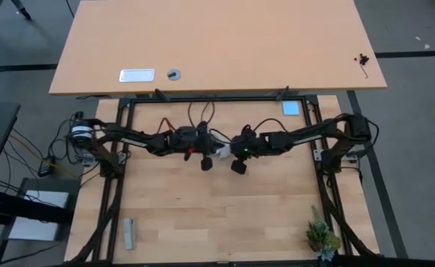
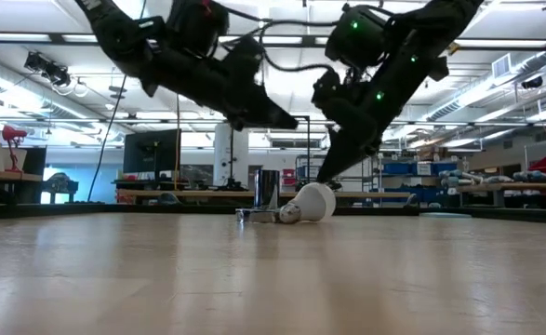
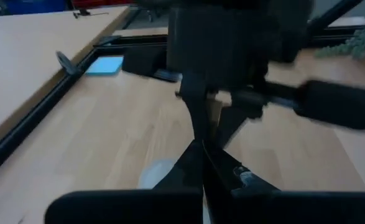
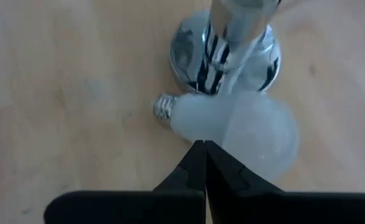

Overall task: Screw lightbulb
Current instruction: Return to Home Position

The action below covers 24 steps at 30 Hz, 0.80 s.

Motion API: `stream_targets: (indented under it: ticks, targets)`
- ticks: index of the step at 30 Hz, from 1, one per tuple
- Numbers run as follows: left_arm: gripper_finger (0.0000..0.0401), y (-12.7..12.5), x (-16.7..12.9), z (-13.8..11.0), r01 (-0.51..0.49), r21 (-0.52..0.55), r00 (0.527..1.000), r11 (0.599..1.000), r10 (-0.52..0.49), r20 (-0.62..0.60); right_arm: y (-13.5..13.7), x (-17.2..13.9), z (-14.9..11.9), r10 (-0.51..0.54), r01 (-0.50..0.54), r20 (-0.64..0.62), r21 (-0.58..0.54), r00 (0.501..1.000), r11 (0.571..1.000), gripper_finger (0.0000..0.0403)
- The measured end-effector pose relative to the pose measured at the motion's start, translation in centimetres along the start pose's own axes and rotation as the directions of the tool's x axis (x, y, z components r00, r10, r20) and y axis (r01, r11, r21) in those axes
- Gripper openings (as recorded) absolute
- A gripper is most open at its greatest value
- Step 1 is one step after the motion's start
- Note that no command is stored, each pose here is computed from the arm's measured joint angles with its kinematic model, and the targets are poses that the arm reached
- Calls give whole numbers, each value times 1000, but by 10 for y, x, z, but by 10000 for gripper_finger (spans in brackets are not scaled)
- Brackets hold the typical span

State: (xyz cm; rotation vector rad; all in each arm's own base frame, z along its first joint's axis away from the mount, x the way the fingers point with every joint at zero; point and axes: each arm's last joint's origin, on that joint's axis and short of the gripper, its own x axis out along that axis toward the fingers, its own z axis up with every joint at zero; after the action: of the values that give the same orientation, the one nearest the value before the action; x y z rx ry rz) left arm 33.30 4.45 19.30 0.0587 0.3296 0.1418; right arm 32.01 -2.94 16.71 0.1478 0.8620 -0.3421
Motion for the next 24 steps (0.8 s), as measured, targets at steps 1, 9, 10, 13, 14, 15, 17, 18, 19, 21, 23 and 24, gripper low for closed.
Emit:
stream_targets:
  ticks: [1,9,10,13,14,15,17,18,19,21,23,24]
  targets:
    - [1,0,-4,0,0,0,1000,1000,0,3,0,-2,2,3,-3,15,-11,1000,1000,8]
    - [1,-1,-32,-3,43,7,989,999,-44,141,11,-17,8,42,-29,79,-156,996,987,2]
    - [1,-1,-35,-6,46,7,989,999,-47,137,11,-18,8,44,-30,79,-171,996,985,2]
    - [1,-1,-44,-7,43,15,987,999,-45,152,13,-22,9,79,-62,84,-187,993,980,2]
    - [1,-1,-48,-7,42,19,987,999,-44,157,13,-23,11,102,-82,100,-188,990,979,2]
    - [1,-1,-50,-9,38,25,988,999,-41,152,14,-26,12,114,-92,104,-195,988,977,2]
    - [1,-1,-55,-9,31,29,985,999,-35,167,13,-29,13,127,-102,107,-215,986,971,1]
    - [1,0,-59,-11,24,29,987,999,-29,160,14,-30,14,139,-110,116,-226,983,968,1]
    - [1,0,-61,-13,20,29,987,999,-24,159,13,-32,12,143,-113,114,-231,983,966,1]
    - [1,2,-66,-12,1,26,981,1000,-6,193,12,-35,12,150,-118,125,-234,981,965,1]
    - [1,4,-74,-18,-5,19,984,1000,2,175,9,-38,9,158,-122,140,-232,977,965,1]
    - [1,6,-75,-15,-16,16,979,1000,13,206,7,-41,6,166,-128,155,-228,974,965,1]
